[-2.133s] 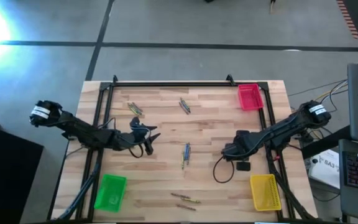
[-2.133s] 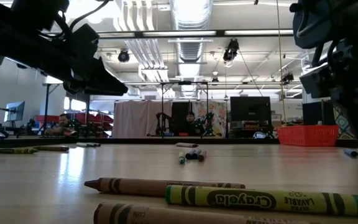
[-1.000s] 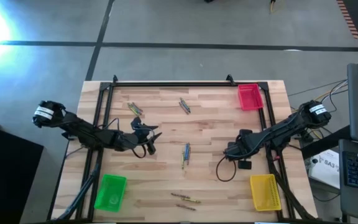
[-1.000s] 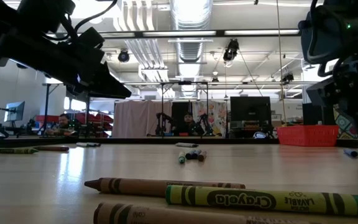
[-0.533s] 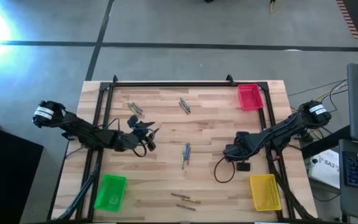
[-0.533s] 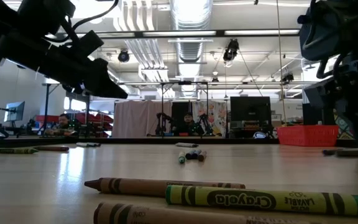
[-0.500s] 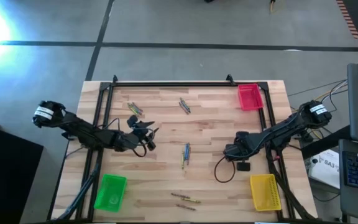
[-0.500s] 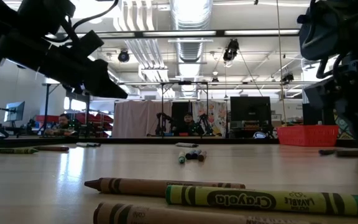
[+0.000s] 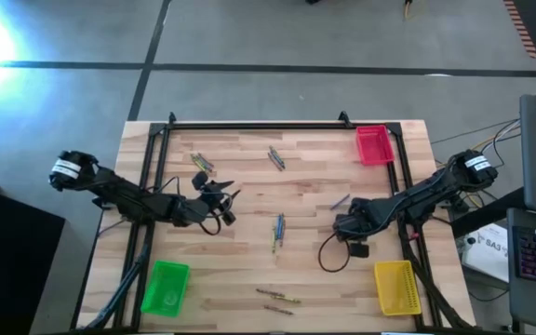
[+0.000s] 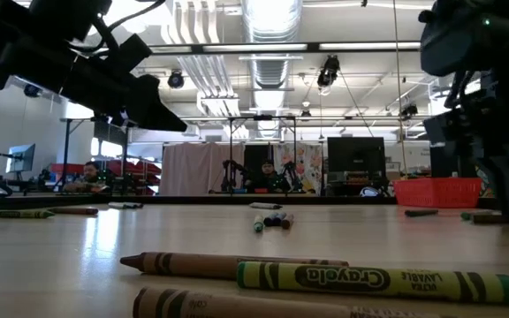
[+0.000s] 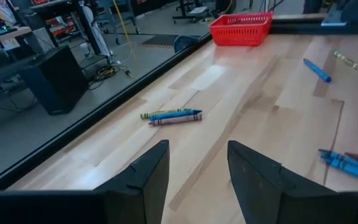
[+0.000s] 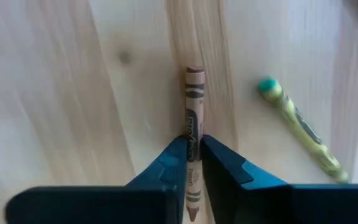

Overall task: Sort crayons
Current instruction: Put the brown crayon into the red bin

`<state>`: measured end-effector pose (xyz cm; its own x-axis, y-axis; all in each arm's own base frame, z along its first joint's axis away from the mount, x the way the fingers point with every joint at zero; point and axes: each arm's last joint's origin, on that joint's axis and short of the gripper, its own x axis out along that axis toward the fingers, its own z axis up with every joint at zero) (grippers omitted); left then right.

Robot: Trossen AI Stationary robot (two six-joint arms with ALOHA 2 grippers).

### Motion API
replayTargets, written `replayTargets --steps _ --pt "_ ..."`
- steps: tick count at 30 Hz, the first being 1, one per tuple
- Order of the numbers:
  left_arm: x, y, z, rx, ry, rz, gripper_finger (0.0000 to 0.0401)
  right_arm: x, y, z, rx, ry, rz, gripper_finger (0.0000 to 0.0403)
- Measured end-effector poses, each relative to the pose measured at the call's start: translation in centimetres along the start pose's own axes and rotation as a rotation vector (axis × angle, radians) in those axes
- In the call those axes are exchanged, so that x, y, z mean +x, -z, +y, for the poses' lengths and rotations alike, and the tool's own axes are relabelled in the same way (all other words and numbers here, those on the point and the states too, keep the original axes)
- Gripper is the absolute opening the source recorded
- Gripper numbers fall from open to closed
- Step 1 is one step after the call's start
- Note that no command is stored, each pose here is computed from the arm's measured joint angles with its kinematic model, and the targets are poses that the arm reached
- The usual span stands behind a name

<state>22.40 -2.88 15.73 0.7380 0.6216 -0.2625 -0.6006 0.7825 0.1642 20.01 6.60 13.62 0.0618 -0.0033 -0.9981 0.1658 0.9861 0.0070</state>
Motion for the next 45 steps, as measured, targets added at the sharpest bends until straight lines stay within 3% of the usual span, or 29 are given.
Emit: replayTargets --steps 4,12,16,21,27,32,39,45 --pt "0.2 0.4 -0.2 0.018 -0.002 0.015 0.0146 -0.3 -1.7 0.8 0.066 -0.067 -0.161 0.0012" --pt "0.6 -1.7 -1.0 0.020 0.003 -0.011 0.0146 -2.8 -3.0 0.0 0.162 0.033 -0.420 0.0010" --pt "0.8 -2.9 -1.6 0.050 0.036 0.026 0.0146 -5.3 -3.0 -1.8 0.268 0.198 -0.610 0.0009" --pt "0.9 -2.9 -1.9 0.093 0.036 0.120 0.0146 -7.8 -2.1 -5.3 0.502 0.557 -0.797 0.0009" --pt "0.8 -1.7 -1.4 0.068 0.023 0.166 0.0146 -8.0 -0.9 -10.2 0.810 0.737 -0.787 0.0009" --pt "0.7 -0.9 -1.2 0.065 0.019 0.181 0.0146 -7.2 -0.2 -13.5 0.961 0.839 -0.714 0.0016" --pt "0.6 -0.3 -0.9 0.034 0.008 0.197 0.0146 -6.3 0.3 -17.0 1.103 0.934 -0.592 0.0031" --pt "0.9 0.0 -0.4 0.014 -0.020 0.225 0.0146 -4.7 0.2 -18.3 1.119 0.938 -0.475 0.0087"
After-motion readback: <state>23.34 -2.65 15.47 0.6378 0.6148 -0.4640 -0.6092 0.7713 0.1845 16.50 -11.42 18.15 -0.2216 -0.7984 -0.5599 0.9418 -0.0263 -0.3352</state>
